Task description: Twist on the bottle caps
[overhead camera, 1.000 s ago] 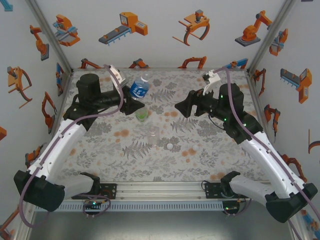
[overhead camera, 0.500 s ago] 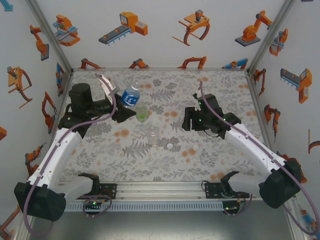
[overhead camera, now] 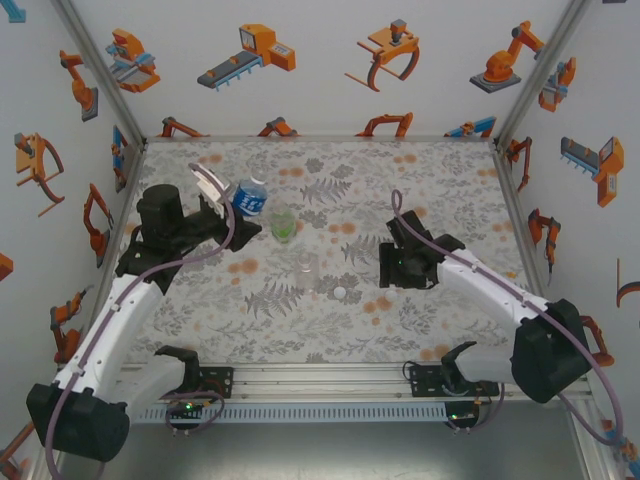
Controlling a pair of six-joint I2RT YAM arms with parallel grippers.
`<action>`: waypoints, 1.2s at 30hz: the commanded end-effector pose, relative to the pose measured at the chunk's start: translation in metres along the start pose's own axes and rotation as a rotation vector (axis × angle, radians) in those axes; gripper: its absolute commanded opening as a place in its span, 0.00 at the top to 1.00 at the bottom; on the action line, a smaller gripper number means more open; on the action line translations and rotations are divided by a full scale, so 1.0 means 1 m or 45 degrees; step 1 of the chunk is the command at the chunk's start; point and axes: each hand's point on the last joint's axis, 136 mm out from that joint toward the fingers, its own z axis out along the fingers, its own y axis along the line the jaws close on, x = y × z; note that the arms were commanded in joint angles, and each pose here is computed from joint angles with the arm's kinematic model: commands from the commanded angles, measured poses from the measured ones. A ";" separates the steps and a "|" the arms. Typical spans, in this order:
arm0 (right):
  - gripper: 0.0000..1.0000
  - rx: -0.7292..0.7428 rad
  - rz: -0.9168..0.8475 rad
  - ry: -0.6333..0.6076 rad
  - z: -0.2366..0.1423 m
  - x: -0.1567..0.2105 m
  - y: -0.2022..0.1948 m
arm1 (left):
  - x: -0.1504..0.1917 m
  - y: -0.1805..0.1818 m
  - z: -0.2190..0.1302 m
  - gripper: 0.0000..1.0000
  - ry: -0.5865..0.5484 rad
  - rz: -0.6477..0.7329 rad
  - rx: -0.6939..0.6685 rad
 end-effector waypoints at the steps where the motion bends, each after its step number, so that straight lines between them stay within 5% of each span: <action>1: 0.45 0.063 0.041 0.047 0.010 0.013 -0.012 | -0.008 0.011 -0.004 1.00 -0.037 0.050 -0.090; 36: 0.67 0.075 0.034 0.078 0.045 0.013 -0.009 | -0.006 0.011 0.000 1.00 -0.019 0.025 -0.071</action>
